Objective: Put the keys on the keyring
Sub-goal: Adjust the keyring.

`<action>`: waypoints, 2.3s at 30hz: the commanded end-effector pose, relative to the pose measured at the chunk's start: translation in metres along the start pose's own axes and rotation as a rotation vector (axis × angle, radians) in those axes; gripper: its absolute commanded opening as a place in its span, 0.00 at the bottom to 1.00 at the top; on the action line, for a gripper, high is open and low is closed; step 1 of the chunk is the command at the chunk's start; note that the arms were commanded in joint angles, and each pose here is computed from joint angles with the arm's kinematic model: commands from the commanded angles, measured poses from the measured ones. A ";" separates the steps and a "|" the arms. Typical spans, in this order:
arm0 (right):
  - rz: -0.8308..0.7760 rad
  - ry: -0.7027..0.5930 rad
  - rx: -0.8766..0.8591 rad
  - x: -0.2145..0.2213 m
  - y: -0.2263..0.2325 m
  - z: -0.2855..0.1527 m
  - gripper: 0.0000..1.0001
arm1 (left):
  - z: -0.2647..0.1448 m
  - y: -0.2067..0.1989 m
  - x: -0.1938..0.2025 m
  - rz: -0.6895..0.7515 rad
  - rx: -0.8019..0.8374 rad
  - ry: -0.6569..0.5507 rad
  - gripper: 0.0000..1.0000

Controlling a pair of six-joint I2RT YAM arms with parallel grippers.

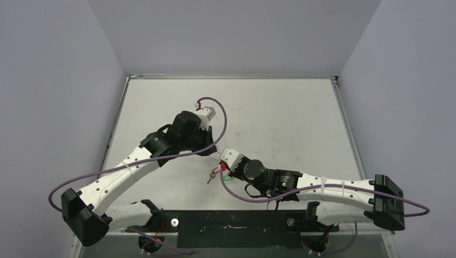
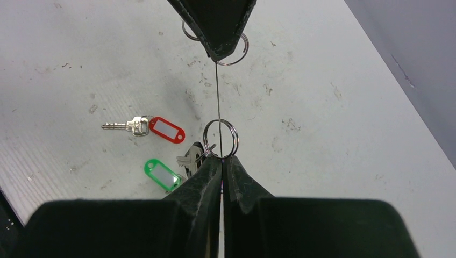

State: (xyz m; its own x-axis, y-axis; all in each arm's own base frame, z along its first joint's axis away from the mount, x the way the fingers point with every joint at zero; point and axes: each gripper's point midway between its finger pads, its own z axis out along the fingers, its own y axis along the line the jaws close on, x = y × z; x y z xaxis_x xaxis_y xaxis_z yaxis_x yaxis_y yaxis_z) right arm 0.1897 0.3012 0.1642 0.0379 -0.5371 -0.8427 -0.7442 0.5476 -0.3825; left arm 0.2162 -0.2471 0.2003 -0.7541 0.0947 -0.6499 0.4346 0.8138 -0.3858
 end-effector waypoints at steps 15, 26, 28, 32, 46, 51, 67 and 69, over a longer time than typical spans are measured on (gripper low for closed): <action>-0.121 0.094 0.010 -0.002 -0.017 -0.012 0.00 | -0.020 0.017 0.009 0.187 -0.022 0.315 0.00; -0.139 0.104 -0.003 -0.008 -0.016 -0.012 0.00 | -0.016 0.035 0.011 0.387 -0.136 0.433 0.00; -0.137 0.101 -0.006 -0.008 -0.016 -0.012 0.00 | -0.014 0.037 0.012 0.423 -0.163 0.434 0.00; -0.126 0.093 -0.016 -0.010 -0.014 -0.011 0.00 | -0.009 0.038 0.009 0.446 -0.180 0.401 0.00; 0.143 -0.048 0.035 -0.014 -0.020 -0.018 0.00 | -0.013 0.017 -0.008 0.110 -0.029 0.044 0.54; 0.303 -0.115 0.073 -0.012 -0.027 -0.020 0.00 | -0.022 0.005 -0.011 -0.070 0.068 -0.132 0.64; 0.512 -0.235 0.070 -0.024 -0.036 -0.029 0.00 | -0.027 -0.035 -0.036 -0.361 0.503 -0.512 0.66; 0.516 -0.239 0.064 -0.025 -0.036 -0.030 0.00 | -0.024 -0.037 -0.041 -0.386 0.526 -0.524 0.65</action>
State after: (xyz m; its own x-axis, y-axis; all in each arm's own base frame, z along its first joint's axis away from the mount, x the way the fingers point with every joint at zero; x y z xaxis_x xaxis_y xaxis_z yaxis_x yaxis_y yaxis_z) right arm 0.1933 0.2679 0.1798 -0.1890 -0.1694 -0.9673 -0.6624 0.7491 -0.0018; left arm 0.2057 -0.2553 0.1995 -0.6994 -0.3631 -0.6157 0.3893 0.5289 -0.7541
